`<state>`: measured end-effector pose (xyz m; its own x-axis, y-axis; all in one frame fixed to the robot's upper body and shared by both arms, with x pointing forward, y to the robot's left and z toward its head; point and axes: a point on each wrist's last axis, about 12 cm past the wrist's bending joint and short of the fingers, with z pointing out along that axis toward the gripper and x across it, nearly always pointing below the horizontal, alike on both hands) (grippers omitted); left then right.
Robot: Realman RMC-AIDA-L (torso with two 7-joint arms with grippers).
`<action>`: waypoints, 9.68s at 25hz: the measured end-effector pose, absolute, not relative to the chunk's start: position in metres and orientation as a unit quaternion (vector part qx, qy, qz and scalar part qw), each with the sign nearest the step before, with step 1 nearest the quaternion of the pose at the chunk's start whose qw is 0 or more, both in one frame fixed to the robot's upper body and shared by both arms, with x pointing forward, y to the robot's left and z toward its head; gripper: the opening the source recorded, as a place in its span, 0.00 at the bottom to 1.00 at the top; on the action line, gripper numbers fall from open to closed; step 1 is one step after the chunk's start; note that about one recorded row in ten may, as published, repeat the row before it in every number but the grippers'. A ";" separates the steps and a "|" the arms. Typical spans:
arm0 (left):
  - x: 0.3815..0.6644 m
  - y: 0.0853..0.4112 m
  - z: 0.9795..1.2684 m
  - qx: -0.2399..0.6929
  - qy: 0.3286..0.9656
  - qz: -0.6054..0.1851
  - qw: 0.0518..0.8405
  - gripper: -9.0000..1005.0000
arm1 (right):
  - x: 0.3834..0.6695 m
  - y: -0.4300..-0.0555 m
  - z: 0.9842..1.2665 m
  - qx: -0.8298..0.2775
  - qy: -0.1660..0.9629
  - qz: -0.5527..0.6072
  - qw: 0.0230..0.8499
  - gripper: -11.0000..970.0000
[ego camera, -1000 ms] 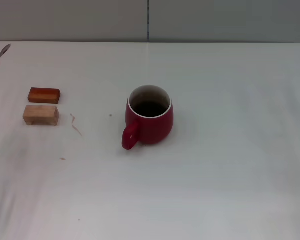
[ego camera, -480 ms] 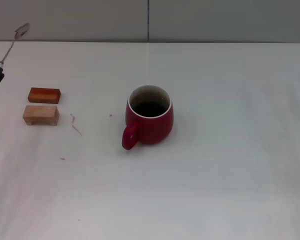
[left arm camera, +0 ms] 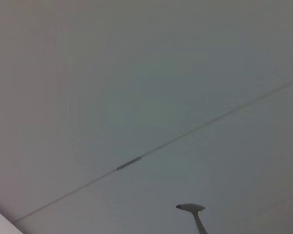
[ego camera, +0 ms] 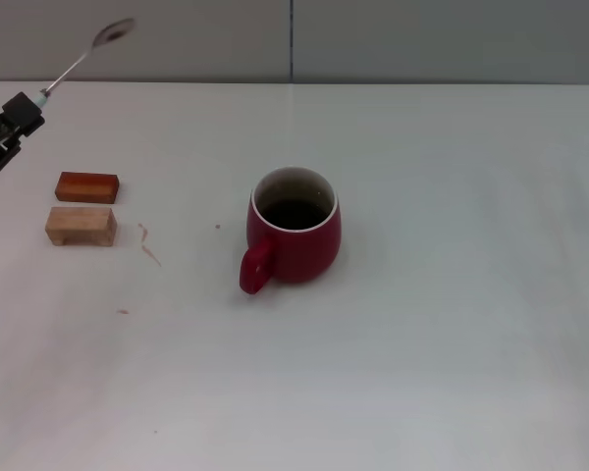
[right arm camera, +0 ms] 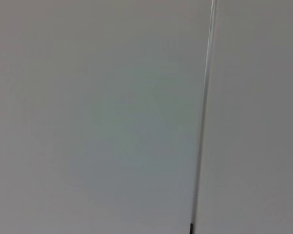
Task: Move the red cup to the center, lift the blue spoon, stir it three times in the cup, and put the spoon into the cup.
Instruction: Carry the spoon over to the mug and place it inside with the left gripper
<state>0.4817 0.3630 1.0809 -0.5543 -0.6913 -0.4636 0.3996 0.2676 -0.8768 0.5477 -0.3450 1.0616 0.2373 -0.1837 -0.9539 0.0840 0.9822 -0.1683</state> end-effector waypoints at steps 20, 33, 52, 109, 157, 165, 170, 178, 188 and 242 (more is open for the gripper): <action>0.545 0.323 1.171 0.184 0.739 -0.520 0.387 0.17 | 0.530 -0.348 1.050 -0.027 0.623 -0.085 0.777 0.79; 0.568 0.293 1.196 0.301 0.796 -0.402 0.337 0.17 | 0.524 -0.339 1.044 -0.046 0.623 -0.112 0.772 0.79; 0.579 0.253 1.210 0.412 0.819 -0.286 0.278 0.17 | 0.522 -0.337 1.042 -0.039 0.623 -0.125 0.771 0.79; 0.593 0.153 1.222 0.602 0.768 -0.075 0.206 0.17 | 0.515 -0.343 1.040 -0.023 0.623 -0.132 0.771 0.79; 0.595 0.140 1.214 0.619 0.755 -0.026 0.214 0.17 | 0.506 -0.344 1.037 -0.018 0.620 -0.135 0.773 0.79; 0.587 0.146 1.219 0.624 0.755 -0.017 0.198 0.17 | 0.506 -0.344 1.038 -0.018 0.619 -0.135 0.773 0.79; 0.583 0.145 1.222 0.631 0.752 -0.022 0.192 0.18 | 0.506 -0.344 1.038 -0.017 0.619 -0.134 0.774 0.79; 0.575 0.137 1.222 0.647 0.737 -0.058 0.186 0.18 | 0.506 -0.344 1.038 -0.017 0.619 -0.133 0.774 0.79; 0.578 0.127 1.219 0.644 0.731 -0.067 0.215 0.19 | 0.506 -0.344 1.037 -0.016 0.619 -0.133 0.773 0.79; 0.588 0.133 1.198 0.617 0.755 -0.013 0.223 0.23 | 0.505 -0.345 1.039 -0.016 0.615 -0.134 0.777 0.79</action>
<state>0.5879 0.1331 1.1978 -0.1392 0.9252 -0.3529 0.9366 0.2388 0.2566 0.5048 -0.3450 1.0387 0.2081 -0.2288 -0.9510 0.1887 0.9634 -0.1905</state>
